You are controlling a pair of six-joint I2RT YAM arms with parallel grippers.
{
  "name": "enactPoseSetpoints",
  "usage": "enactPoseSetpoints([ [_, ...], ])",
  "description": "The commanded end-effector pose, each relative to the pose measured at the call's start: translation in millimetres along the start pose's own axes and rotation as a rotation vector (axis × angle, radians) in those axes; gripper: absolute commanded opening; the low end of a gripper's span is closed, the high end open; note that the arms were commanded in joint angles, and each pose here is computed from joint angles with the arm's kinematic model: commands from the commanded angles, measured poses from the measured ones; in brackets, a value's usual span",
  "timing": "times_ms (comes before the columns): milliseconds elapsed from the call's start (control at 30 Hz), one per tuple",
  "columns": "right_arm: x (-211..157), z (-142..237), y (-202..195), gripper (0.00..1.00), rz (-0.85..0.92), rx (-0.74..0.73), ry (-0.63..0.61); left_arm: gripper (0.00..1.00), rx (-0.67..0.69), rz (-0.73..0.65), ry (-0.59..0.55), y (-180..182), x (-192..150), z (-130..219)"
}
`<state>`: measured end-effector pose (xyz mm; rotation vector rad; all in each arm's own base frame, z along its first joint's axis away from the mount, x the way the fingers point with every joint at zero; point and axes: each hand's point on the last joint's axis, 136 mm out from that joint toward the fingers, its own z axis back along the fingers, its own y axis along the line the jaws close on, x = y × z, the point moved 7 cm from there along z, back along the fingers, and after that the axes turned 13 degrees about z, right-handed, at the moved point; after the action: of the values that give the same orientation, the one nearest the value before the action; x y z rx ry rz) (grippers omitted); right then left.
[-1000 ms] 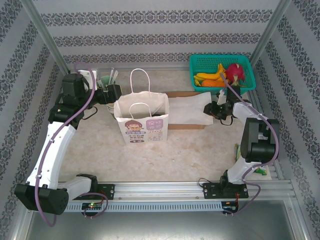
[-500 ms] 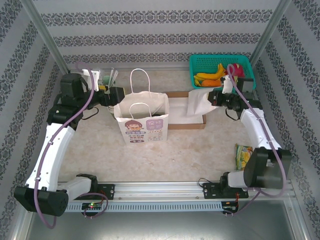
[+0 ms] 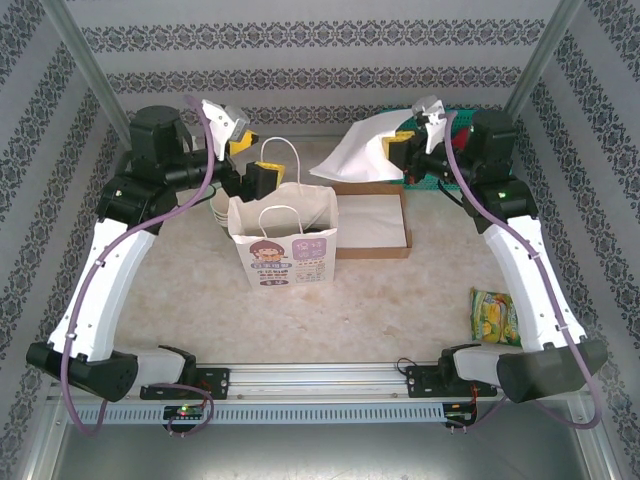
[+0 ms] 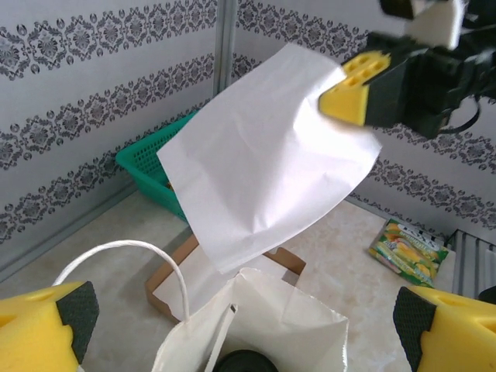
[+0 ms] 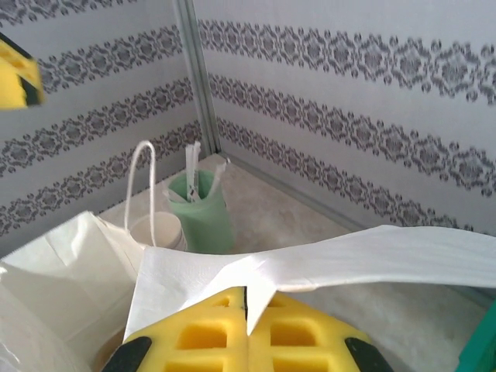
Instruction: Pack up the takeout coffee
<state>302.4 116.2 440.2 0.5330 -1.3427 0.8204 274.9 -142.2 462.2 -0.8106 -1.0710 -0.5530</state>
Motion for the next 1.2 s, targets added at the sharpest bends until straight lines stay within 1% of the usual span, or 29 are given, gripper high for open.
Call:
enactPoseSetpoints([
  [0, 19, 5, -2, 0.0, -0.022, -0.037, -0.042, 1.0, 0.058, -0.034, -0.025, 2, 7, -2],
  [67, 26, 8, 8, 0.0, 0.006, 0.025, -0.082, 0.99, 0.095, 0.017, -0.054, 6, 13, -2],
  [167, 33, 8, 25, 0.0, 0.064, 0.09, -0.108, 1.0, 0.169, 0.101, -0.058, 13, 18, -2],
  [233, 37, 6, 37, 0.0, 0.094, 0.137, -0.132, 1.0, 0.251, 0.223, -0.049, 24, 17, -4],
  [300, 38, 1, 48, 0.0, 0.132, 0.156, -0.14, 1.0, 0.267, 0.351, -0.017, 28, 13, -7],
  [400, 39, -7, 62, 0.0, 0.19, 0.175, -0.153, 1.0, 0.212, 0.506, 0.04, 26, 4, -14],
  [500, 45, -11, 65, 0.0, 0.213, 0.167, -0.183, 1.0, 0.179, 0.604, 0.077, 24, -6, -16],
  [567, 51, -11, 65, 0.0, 0.22, 0.162, -0.215, 1.0, 0.146, 0.653, 0.067, 23, -9, -13],
  [633, 56, -11, 68, 0.0, 0.232, 0.178, -0.241, 1.0, 0.079, 0.694, 0.048, 21, -8, -11],
  [733, 61, -12, 73, 0.0, 0.252, 0.208, -0.268, 1.0, -0.008, 0.74, 0.064, 16, -7, -12],
  [867, 68, -16, 79, 0.0, 0.272, 0.227, -0.32, 1.0, -0.049, 0.832, 0.089, 19, -10, -13],
  [1000, 75, -19, 85, 0.0, 0.29, 0.259, -0.377, 1.0, -0.147, 0.922, 0.069, 24, -9, -16],
  [1167, 74, -25, 91, 0.0, 0.285, 0.306, -0.409, 1.0, -0.187, 0.931, 0.016, 24, -5, -13],
])
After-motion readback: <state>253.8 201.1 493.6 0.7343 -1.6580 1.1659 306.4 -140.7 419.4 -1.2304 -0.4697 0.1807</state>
